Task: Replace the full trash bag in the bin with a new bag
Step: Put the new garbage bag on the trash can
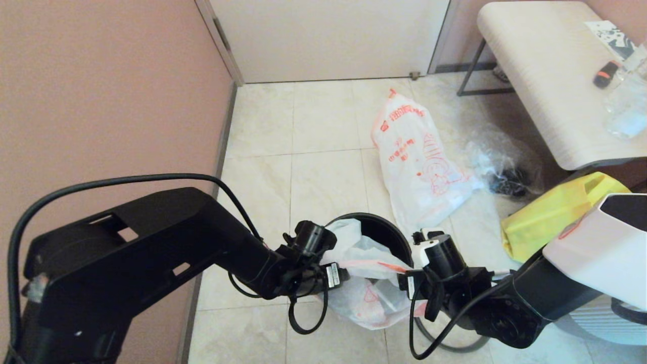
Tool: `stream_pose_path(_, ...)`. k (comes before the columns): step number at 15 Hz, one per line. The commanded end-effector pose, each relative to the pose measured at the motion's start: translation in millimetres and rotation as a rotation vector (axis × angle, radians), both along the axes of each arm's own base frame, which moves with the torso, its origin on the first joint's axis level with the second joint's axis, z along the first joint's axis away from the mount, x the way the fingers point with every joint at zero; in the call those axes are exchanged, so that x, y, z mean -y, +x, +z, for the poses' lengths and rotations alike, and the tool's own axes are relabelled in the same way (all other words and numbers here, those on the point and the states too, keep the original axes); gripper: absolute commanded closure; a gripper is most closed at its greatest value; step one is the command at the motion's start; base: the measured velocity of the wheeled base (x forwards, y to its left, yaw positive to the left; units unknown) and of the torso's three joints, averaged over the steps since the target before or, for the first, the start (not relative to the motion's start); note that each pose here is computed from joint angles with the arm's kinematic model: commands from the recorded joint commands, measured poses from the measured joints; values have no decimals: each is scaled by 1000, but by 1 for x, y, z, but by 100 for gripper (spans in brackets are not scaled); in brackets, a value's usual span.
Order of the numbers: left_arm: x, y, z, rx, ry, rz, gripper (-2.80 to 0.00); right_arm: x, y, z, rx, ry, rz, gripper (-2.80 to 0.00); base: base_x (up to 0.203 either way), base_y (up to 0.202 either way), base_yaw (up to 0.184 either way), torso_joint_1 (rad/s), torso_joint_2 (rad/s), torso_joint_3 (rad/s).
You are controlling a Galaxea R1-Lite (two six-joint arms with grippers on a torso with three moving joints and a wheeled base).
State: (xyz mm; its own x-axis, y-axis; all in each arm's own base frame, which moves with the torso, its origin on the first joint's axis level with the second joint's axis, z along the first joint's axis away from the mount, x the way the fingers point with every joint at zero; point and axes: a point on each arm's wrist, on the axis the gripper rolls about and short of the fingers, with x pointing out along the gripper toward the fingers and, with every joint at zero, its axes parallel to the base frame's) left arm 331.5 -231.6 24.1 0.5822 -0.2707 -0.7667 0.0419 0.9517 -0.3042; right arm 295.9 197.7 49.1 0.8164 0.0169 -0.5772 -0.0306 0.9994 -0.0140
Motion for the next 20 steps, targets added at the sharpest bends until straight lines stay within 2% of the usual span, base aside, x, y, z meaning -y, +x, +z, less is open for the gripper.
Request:
stream_pose_path(1,2,7,-7,-1,1,12,-280,-1,0,2,7,6,-3,-280,0,0,0,0,0,0)
stream_pose_path(2,1,8,-8,-1,1,14,-280,-1,0,1,6,5,-3,-280,0,0,0,0,0,0)
stream_pose_path(3,1,8,-9,-5,4,14,0,-1,0,1,7,6,-2,-280,0,0,0,0,0,0)
stream_pose_path(7,1,9,-22,-9,46,38,0,-3,0,3,12,17,-2,-280,0,0,0,0,0,0)
stream_pose_path(15,-4,16,-11,18,28,61,0,-6,-3,4,13,21,5,-280,0,0,0,0,0,0)
stream_pose_path(20,-33,32,3,62,20,168,0,-17,-49,53,77,75,121,-280,0,0,0,0,0,0)
